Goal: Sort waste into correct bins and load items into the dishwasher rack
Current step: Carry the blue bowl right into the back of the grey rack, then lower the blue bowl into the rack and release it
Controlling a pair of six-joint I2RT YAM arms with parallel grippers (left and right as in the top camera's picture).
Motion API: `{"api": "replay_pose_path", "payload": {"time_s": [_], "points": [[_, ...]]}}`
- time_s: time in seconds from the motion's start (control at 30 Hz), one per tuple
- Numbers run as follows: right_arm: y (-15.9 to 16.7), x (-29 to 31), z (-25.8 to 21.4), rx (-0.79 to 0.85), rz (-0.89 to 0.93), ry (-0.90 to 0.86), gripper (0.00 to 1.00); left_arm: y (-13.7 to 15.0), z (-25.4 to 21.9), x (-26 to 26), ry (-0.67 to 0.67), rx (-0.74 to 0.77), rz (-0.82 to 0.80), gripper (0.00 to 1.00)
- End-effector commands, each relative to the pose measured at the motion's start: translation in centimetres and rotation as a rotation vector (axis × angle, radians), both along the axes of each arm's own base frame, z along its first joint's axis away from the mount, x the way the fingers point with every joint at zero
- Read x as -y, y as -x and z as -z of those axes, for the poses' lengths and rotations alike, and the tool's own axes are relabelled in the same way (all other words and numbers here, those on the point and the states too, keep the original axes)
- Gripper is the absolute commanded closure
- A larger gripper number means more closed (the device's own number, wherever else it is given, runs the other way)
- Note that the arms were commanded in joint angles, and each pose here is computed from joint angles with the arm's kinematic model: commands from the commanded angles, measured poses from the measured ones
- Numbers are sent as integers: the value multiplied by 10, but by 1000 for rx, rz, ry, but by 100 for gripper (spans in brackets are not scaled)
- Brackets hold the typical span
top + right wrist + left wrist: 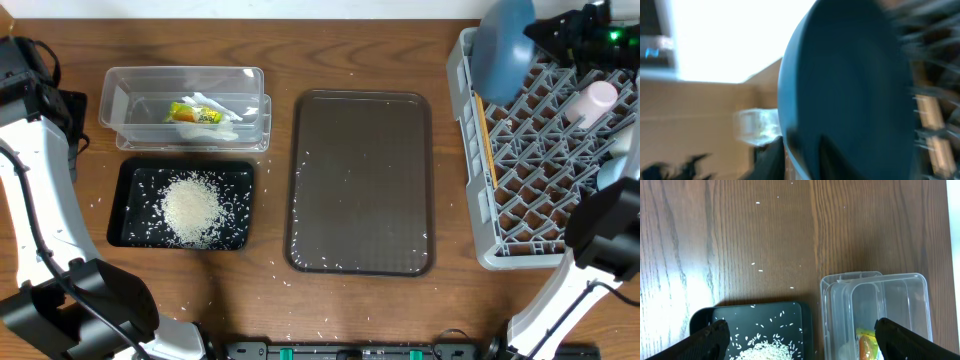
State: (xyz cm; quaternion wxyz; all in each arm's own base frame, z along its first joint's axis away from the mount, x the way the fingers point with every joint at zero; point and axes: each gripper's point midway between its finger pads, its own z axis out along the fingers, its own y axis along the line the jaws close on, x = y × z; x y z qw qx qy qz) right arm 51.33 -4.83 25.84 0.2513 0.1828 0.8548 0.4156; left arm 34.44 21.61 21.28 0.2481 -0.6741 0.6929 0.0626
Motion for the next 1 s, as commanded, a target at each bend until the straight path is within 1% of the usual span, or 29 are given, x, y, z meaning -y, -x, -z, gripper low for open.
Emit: {"api": "replay_pose_path", "payload": {"time_s": [0.0,0.07,0.13,0.23,0.3,0.47,0.5,0.57,0.7,0.77,0.83,0.97], "points": [[12,40,-3,-47,162,232,63,2,3,-2,-7,-19,1,5],[21,51,-6,-74,210,299,55,2,3,-2,-7,-19,1,5],[30,62,-10,-96,261,373,51,2,3,-2,-7,-19,1,5],[40,73,-20,-106,314,447,50,2,3,-2,-8,-19,1,5],[46,78,-27,-105,341,486,47,2,3,-2,-7,-19,1,5],[56,84,-32,-125,375,541,47,2,3,-2,-7,-19,1,5],[56,82,-31,-127,369,542,49,2,3,-2,-7,-19,1,5],[54,72,-29,-117,323,549,64,2,3,-2,-8,-19,1,5],[45,26,-31,-28,124,586,84,2,3,-2,-7,-19,1,5],[43,3,-31,6,41,616,91,2,3,-2,-8,-19,1,5],[40,-24,-27,36,-51,647,94,2,3,-2,-7,-19,1,5],[32,-48,-6,-3,-96,728,99,2,3,-2,-7,-19,1,5]]}}
